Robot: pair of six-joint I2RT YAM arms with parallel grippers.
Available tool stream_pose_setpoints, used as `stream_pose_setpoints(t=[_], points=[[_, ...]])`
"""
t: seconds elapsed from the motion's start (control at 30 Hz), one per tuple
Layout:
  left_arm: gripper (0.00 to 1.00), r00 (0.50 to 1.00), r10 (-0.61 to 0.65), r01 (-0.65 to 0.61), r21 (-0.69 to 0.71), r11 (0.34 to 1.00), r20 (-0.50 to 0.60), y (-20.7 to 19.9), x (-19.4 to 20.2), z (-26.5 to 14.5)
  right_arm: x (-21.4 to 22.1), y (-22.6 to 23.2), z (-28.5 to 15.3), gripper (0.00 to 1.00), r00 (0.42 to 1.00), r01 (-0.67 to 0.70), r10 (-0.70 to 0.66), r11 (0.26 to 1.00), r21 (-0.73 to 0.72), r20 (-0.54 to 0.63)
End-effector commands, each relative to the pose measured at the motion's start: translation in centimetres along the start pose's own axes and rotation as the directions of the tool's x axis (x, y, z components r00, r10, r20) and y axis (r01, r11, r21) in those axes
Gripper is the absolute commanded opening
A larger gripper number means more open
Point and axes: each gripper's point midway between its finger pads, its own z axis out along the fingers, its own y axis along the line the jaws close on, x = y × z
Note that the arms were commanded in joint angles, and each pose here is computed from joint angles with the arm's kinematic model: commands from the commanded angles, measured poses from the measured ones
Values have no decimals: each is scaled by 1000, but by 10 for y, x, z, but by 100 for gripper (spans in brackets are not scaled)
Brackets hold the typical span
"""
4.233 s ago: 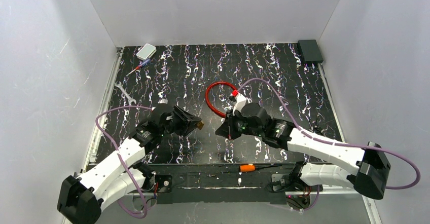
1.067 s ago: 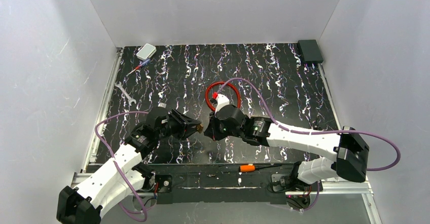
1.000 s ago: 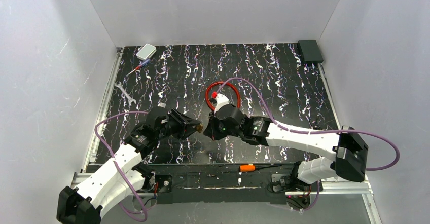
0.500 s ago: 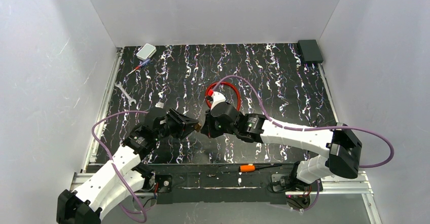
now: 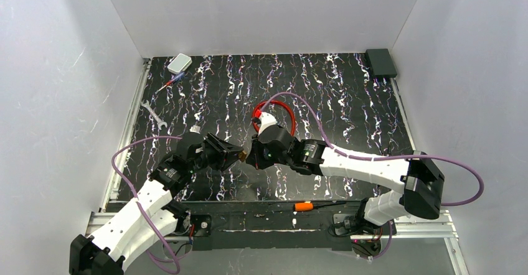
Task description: Unlock with the key
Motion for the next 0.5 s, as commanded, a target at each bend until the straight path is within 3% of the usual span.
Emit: stream_pose_setpoints(t=[0.0,0.47], points=[[0,1000,-15,15,28,999,-23,-5,4,-4,-36,19,-1,1,993,-40,46,998,-56,111],[0,999,-28,30,42,999,-47,-11,7,-1,-48,12,2,1,983,-19,25,999,-35,183]])
